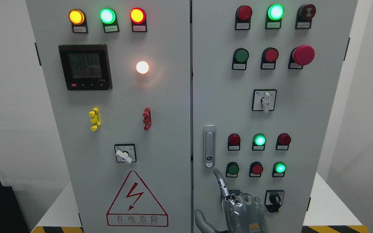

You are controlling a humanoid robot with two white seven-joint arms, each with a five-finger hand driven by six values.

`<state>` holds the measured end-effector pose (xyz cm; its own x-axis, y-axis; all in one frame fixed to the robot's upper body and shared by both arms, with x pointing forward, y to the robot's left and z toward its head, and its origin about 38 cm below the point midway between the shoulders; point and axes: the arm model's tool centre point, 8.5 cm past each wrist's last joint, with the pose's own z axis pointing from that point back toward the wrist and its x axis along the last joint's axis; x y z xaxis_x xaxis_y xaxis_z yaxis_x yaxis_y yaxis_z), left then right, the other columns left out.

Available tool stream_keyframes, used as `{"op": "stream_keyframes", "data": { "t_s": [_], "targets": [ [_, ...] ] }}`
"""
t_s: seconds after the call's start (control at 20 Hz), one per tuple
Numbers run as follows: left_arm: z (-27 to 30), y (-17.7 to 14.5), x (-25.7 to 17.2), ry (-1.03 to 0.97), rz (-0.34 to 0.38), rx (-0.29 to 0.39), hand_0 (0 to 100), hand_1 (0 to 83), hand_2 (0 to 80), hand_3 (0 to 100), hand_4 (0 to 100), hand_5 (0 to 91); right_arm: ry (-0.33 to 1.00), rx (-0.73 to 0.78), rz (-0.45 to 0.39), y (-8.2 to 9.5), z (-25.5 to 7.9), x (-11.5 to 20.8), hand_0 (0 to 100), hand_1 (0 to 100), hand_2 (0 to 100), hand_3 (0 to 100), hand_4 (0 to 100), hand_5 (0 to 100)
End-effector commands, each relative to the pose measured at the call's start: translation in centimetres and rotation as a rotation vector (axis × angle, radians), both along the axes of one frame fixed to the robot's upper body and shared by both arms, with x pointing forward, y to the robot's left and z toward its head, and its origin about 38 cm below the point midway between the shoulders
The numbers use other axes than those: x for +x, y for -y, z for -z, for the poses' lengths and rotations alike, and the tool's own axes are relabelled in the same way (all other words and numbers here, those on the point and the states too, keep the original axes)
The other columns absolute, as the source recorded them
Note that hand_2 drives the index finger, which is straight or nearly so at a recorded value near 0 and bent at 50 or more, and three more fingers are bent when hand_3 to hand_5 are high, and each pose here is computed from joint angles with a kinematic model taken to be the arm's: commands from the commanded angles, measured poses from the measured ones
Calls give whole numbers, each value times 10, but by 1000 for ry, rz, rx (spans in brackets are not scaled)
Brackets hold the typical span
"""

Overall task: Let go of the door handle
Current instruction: 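Raise the right hand up to the silver latch handle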

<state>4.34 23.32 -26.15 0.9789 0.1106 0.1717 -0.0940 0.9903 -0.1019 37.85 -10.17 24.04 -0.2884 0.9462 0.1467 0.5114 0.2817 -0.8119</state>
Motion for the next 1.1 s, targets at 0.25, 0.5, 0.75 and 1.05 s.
{"op": "stream_keyframes", "data": {
  "t_s": [0.25, 0.5, 0.75, 1.05],
  "targets": [
    [0, 0, -6, -17, -11, -1, 120, 389, 0, 0, 0, 0, -53, -70, 34, -16, 6, 20, 272, 239, 0, 1000, 1000, 1000],
    [0, 0, -6, -15, -11, 0, 120, 389, 0, 0, 0, 0, -69, -65, 54, -13, 8, 22, 272, 238, 0, 1000, 1000, 1000],
    [0, 0, -6, -17, -11, -1, 120, 389, 0, 0, 0, 0, -66, -63, 59, -11, 6, 23, 273, 238, 0, 1000, 1000, 1000],
    [0, 0, -6, -17, -11, -1, 120, 389, 0, 0, 0, 0, -57, -57, 69, -8, 1, 26, 274, 237, 0, 1000, 1000, 1000]
  ]
}}
